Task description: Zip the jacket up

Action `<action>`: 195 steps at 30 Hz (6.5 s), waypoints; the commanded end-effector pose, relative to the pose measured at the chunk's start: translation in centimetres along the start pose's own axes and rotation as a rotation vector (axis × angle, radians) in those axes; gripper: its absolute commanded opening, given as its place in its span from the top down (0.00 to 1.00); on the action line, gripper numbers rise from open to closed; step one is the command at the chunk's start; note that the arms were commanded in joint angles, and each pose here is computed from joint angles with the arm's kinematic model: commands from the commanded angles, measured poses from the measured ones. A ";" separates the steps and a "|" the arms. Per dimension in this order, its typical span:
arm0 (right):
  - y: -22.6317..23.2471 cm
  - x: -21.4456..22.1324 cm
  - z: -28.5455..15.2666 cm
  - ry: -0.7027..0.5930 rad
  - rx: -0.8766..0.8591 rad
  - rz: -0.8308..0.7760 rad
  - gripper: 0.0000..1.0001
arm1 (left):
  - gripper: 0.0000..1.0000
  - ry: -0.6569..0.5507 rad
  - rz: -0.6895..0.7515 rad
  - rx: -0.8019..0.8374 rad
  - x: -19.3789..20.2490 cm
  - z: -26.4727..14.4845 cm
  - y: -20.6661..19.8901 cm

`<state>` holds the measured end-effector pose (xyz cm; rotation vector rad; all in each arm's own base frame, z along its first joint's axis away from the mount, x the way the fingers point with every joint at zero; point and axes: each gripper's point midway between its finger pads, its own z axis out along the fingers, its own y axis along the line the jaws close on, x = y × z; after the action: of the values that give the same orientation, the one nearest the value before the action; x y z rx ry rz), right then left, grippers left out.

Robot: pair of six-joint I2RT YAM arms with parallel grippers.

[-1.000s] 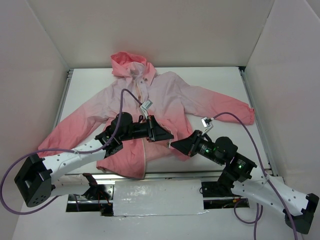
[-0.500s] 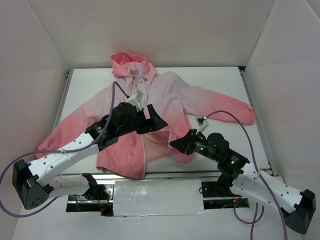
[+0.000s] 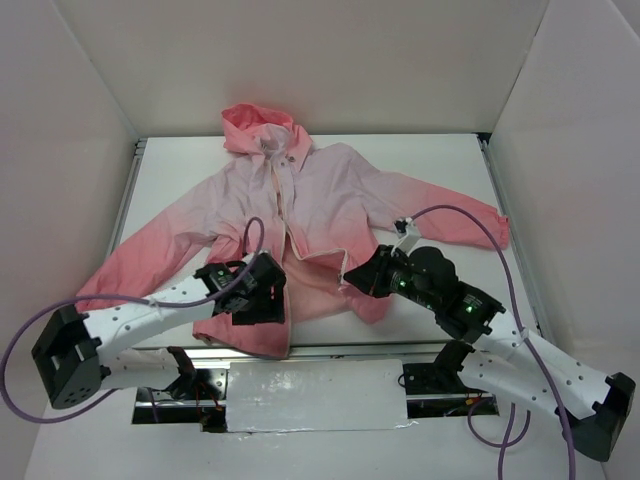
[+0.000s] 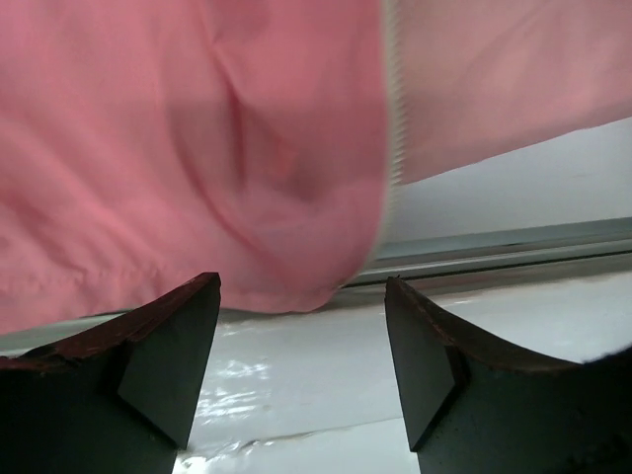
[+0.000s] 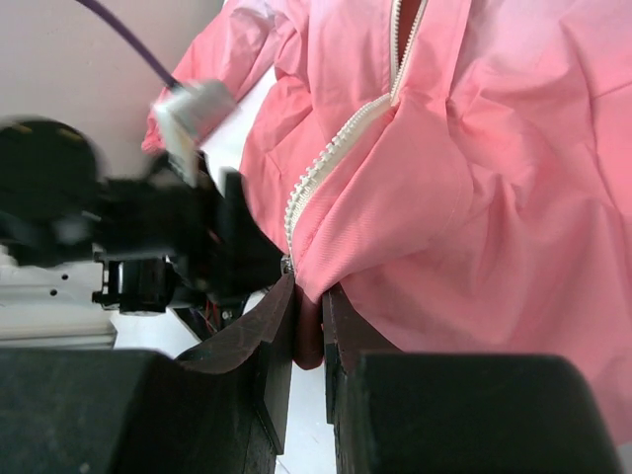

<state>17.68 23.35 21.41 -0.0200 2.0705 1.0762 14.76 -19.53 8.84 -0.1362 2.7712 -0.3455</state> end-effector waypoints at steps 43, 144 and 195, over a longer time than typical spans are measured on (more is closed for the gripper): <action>-4.4 -4.3 2.7 0.101 0.032 -0.025 1.00 | 0.15 0.087 0.051 -0.153 -3.7 6.1 0.1; -5.2 -0.3 0.4 0.144 0.006 0.022 1.00 | 0.40 0.159 0.007 -0.264 4.0 7.7 -2.3; -5.2 0.4 -0.3 0.148 -0.003 0.032 1.00 | 1.00 0.240 0.041 -0.215 8.2 11.3 -0.8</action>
<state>19.26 19.90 17.27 -0.0600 2.2295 1.1059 13.00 -26.08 0.15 -0.1310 2.9702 -0.2047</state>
